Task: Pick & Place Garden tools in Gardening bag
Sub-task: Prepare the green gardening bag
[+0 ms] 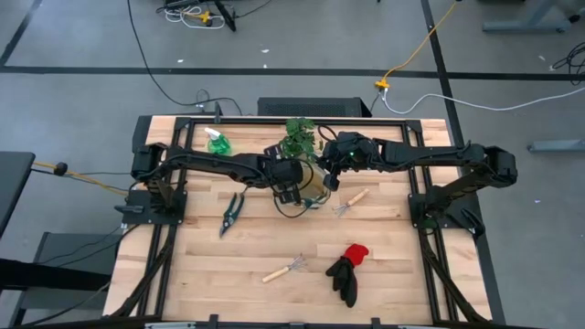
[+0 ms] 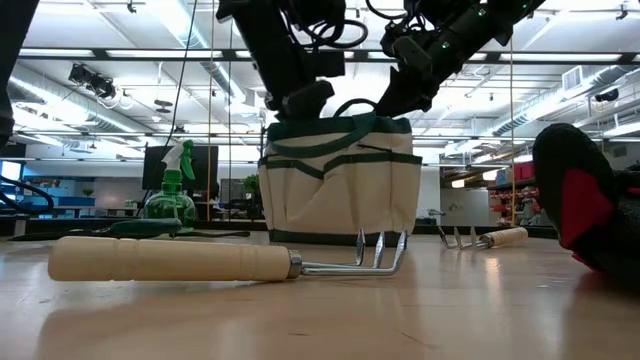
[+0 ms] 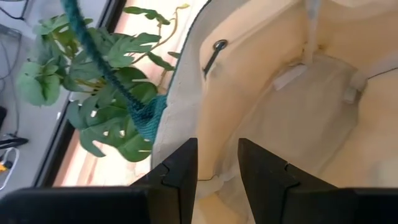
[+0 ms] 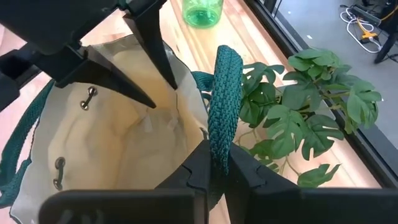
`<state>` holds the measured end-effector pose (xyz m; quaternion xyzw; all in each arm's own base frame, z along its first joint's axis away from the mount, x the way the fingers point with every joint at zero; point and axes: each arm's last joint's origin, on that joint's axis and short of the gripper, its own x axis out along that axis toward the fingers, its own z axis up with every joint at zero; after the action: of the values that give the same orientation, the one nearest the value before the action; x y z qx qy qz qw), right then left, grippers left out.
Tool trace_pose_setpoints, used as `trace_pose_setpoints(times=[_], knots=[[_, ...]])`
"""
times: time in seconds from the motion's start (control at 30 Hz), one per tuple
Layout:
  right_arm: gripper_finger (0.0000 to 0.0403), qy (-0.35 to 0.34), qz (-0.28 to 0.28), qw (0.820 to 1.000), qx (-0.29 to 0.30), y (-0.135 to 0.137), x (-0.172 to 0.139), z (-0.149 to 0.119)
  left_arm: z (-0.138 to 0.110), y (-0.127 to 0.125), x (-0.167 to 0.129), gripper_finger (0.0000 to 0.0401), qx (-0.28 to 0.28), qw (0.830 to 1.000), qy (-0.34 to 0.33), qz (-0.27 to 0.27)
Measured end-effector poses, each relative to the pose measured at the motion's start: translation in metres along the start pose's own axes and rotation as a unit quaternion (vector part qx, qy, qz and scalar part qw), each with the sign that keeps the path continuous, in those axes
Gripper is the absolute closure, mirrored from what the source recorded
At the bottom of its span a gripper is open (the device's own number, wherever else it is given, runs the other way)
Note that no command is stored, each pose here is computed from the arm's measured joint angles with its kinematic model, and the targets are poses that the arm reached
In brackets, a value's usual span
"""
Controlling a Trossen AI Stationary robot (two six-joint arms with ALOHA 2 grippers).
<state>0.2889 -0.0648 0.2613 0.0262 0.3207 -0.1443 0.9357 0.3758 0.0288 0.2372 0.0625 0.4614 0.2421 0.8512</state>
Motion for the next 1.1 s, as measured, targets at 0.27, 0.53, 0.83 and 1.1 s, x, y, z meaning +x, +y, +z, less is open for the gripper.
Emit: trace_pose_setpoints(times=[0.27, 0.53, 0.83, 1.1], knots=[[0.0371, -0.037, -0.049, 0.998, -0.021, -0.003, -0.007, 0.008, 0.0, -0.002, 0.0, 0.0279, 0.0, 1.0, 0.002, -0.029], [0.0371, -0.051, -0.005, 0.999, -0.004, -0.002, -0.017, 0.011, 0.0, -0.003, 0.0, 0.0281, -0.001, 0.998, 0.006, -0.059], [0.0371, -0.035, -0.029, 0.999, -0.006, -0.003, -0.014, 0.008, 0.001, -0.007, -0.001, 0.0325, -0.003, 0.993, 0.002, -0.114], [0.0371, -0.037, -0.025, 0.999, -0.002, -0.003, -0.014, 0.008, 0.005, -0.01, 0.002, 0.0341, 0.013, 0.991, -0.016, -0.134]])
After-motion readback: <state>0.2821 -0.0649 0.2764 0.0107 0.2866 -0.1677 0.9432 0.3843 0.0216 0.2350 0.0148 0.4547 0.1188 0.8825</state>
